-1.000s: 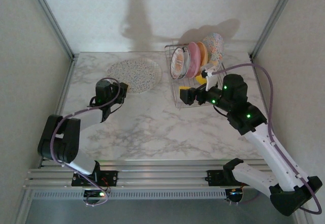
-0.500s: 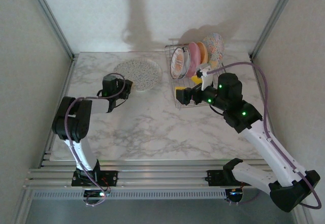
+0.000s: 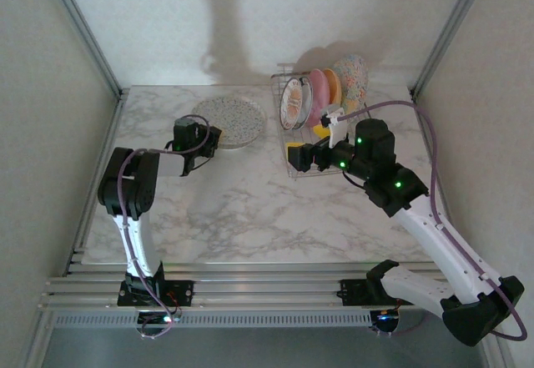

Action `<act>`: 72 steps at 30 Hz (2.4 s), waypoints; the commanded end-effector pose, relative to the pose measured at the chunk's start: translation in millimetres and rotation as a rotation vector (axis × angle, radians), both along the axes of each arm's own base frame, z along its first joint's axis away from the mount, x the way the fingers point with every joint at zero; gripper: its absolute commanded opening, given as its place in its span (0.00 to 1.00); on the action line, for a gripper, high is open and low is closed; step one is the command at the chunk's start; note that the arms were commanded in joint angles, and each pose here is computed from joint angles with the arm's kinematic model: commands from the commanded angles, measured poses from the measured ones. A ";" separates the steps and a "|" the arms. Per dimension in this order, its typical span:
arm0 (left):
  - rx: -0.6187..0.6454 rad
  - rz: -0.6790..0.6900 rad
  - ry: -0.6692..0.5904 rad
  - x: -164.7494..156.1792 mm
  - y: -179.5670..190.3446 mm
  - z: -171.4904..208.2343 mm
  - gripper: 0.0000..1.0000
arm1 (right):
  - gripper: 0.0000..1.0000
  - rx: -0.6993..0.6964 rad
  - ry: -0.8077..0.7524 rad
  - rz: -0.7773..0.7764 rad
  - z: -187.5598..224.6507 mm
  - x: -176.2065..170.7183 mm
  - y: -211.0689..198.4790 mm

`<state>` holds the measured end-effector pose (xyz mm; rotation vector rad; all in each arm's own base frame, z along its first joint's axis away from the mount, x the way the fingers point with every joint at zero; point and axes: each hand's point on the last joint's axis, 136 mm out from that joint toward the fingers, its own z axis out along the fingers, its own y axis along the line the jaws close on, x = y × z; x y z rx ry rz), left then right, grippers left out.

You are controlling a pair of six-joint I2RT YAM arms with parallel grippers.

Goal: Unload the plates from the dish rack

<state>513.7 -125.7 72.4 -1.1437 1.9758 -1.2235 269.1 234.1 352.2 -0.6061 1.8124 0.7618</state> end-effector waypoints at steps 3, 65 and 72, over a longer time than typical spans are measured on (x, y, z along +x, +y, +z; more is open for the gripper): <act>-0.004 -0.026 -0.093 19.0 -0.8 20.9 0.00 | 0.99 0.033 -0.038 -0.011 16.7 3.4 2.4; 0.310 0.004 0.359 -9.1 38.0 -4.3 0.71 | 0.99 0.041 -0.012 -0.040 17.6 11.9 3.9; 0.322 0.049 0.330 -17.3 44.7 21.1 0.75 | 0.99 -0.016 -0.084 -0.226 29.8 25.7 -28.5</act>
